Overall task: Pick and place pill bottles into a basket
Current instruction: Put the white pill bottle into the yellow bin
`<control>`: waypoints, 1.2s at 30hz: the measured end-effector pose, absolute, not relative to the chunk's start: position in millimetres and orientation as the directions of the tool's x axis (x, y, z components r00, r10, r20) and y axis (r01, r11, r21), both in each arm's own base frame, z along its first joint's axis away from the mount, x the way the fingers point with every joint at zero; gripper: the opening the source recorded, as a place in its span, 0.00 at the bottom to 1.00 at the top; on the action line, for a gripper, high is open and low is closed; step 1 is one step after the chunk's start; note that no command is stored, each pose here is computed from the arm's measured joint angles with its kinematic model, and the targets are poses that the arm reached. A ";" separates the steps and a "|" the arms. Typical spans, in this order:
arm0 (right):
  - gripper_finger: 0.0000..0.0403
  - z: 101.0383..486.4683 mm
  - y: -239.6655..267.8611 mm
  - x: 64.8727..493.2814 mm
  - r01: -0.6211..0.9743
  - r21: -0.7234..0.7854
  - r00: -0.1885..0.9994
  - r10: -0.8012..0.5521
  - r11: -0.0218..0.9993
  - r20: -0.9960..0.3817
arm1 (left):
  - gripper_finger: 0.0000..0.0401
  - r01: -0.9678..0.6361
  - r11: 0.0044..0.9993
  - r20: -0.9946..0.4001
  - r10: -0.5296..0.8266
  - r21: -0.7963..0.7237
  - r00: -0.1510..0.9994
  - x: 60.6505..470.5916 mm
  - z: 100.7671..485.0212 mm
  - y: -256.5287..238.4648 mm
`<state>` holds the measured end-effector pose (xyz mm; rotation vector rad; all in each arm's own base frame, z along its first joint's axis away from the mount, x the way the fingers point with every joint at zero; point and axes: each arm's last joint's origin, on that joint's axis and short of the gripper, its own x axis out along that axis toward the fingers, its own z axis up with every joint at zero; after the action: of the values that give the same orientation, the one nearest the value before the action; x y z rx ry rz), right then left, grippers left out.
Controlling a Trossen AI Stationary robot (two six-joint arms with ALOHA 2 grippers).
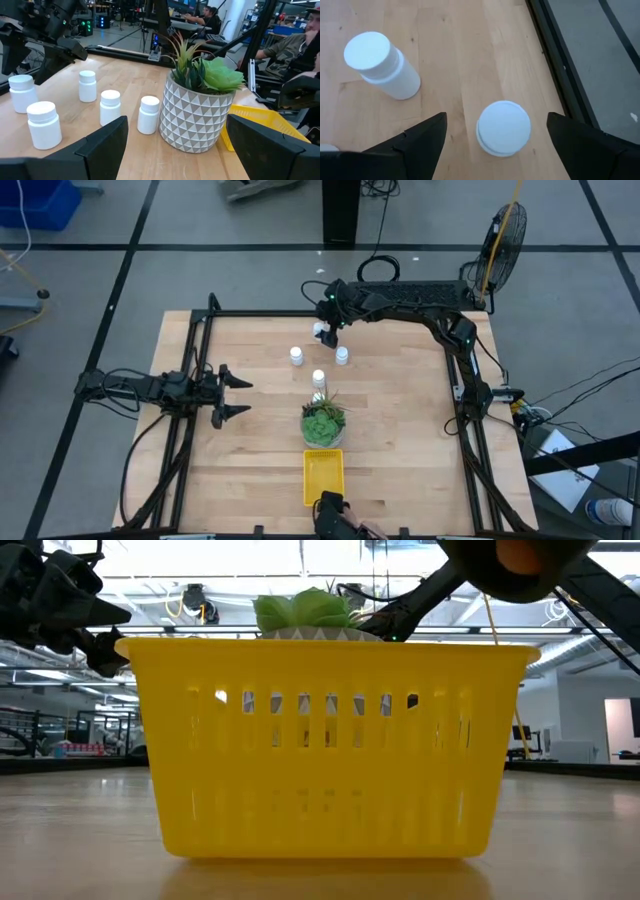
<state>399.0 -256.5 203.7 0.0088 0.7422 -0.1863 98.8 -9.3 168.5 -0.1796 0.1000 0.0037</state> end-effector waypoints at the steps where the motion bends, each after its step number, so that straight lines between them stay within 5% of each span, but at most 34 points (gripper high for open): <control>1: 0.81 203.7 -256.4 398.9 0.172 -0.058 0.721 -0.165 0.983 -0.673 | 0.85 -0.012 0.984 -0.100 -0.005 -0.178 0.995 98.8 168.5 -9.3; 36: 0.79 186.9 -261.7 401.1 0.155 -0.073 0.707 -0.163 0.985 -0.689 | 0.85 -0.009 0.983 -0.096 -0.008 -0.181 0.995 98.8 169.1 -9.4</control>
<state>401.1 -261.7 186.9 -0.0099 0.7658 -0.1765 98.8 -9.4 169.1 -0.1824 0.0969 0.0005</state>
